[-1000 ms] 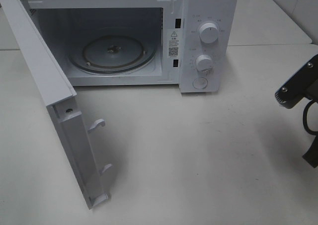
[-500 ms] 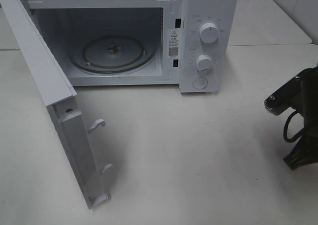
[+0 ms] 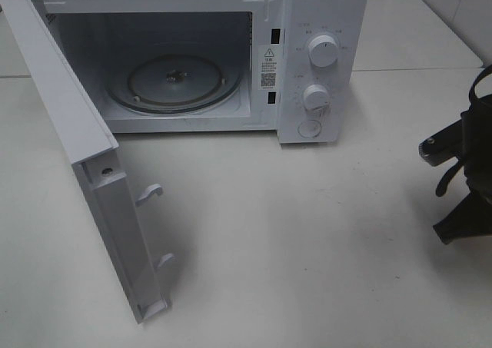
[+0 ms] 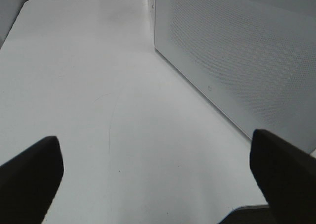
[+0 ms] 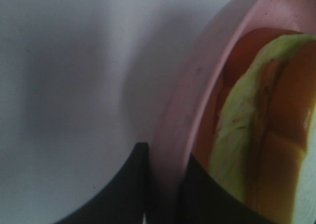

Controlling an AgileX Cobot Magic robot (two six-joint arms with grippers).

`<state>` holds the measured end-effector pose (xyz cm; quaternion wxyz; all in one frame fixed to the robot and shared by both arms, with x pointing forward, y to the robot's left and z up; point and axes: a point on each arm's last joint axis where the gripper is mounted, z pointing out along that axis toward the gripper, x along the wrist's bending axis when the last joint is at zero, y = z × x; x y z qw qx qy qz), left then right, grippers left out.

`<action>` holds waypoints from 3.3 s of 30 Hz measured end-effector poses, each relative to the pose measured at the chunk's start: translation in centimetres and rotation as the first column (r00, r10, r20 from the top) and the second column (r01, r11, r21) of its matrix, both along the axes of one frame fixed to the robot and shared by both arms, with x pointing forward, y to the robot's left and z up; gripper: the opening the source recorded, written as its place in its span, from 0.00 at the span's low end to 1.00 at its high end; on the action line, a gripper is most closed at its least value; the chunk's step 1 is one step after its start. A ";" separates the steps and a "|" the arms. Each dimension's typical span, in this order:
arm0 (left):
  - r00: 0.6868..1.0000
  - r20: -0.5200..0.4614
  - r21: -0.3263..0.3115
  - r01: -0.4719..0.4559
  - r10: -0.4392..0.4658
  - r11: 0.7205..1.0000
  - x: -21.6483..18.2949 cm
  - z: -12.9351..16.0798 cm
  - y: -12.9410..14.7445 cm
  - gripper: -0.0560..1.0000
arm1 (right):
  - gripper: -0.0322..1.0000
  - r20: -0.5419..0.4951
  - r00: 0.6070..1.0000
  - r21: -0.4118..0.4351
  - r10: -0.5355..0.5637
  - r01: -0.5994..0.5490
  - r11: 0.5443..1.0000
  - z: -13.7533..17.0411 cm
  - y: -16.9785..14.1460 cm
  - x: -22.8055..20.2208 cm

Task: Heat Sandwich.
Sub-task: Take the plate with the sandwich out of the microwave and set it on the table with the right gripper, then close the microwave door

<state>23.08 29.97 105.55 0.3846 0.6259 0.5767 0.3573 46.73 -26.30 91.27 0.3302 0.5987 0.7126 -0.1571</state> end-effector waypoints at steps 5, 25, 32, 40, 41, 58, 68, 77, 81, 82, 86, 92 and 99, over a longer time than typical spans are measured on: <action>1.000 0.000 0.000 0.000 0.000 1.000 0.0 0.0 0.0 0.96 | 0.17 -0.009 1.000 -0.016 0.008 -0.009 1.000 -0.7 -0.1 1.4; 1.000 0.000 0.000 0.000 0.000 1.000 0.0 0.0 0.0 0.96 | 0.17 -0.047 0.999 0.059 -0.021 0.024 0.998 -4.3 1.8 4.6; 1.000 0.000 0.000 0.000 0.000 1.000 0.0 0.0 0.0 0.96 | 0.30 -0.049 0.997 0.112 -0.057 0.062 0.992 -4.5 2.2 4.5; 1.000 0.000 0.000 0.000 0.000 1.000 0.0 0.0 0.0 0.96 | 0.59 -0.085 0.995 0.096 -0.056 0.064 0.993 -4.0 2.1 4.3; 1.000 0.000 0.000 0.000 0.000 1.000 0.0 0.0 0.0 0.96 | 0.60 -0.092 0.994 0.106 -0.060 0.069 0.992 -3.9 2.2 4.2; 1.000 0.000 0.000 0.000 0.000 1.000 0.0 0.0 0.0 0.96 | 0.86 -0.043 0.998 0.298 0.055 -0.039 0.954 3.0 2.9 2.6; 1.000 0.000 0.000 0.000 0.000 1.000 0.0 0.0 0.0 0.96 | 0.90 0.032 0.979 0.414 0.201 -0.196 0.889 9.6 2.6 -0.9; 1.000 0.000 0.000 0.000 0.000 1.000 0.0 0.0 0.0 0.96 | 0.89 0.091 0.967 0.480 0.238 -0.252 0.840 13.6 1.7 -4.8; 1.000 0.000 0.000 0.000 0.000 1.000 0.0 0.0 0.0 0.96 | 0.88 0.143 0.958 0.520 0.250 -0.287 0.804 15.3 1.2 -6.9; 1.000 0.000 0.000 0.000 0.000 1.000 0.0 0.0 0.0 0.96 | 0.88 0.157 0.954 0.529 0.255 -0.299 0.794 15.9 0.9 -7.9; 1.000 0.000 0.000 0.000 0.000 1.000 0.0 0.0 0.0 0.96 | 0.88 0.195 0.947 0.539 0.253 -0.319 0.780 17.2 0.0 -10.2; 1.000 0.000 0.000 0.000 0.000 1.000 0.0 0.0 0.0 0.96 | 0.86 0.271 0.932 0.539 0.239 -0.353 0.765 18.6 -1.4 -13.6; 1.000 0.000 0.000 0.000 0.000 1.000 0.0 0.0 0.0 0.96 | 0.86 0.424 0.882 0.533 0.206 -0.427 0.730 19.8 -3.4 -18.2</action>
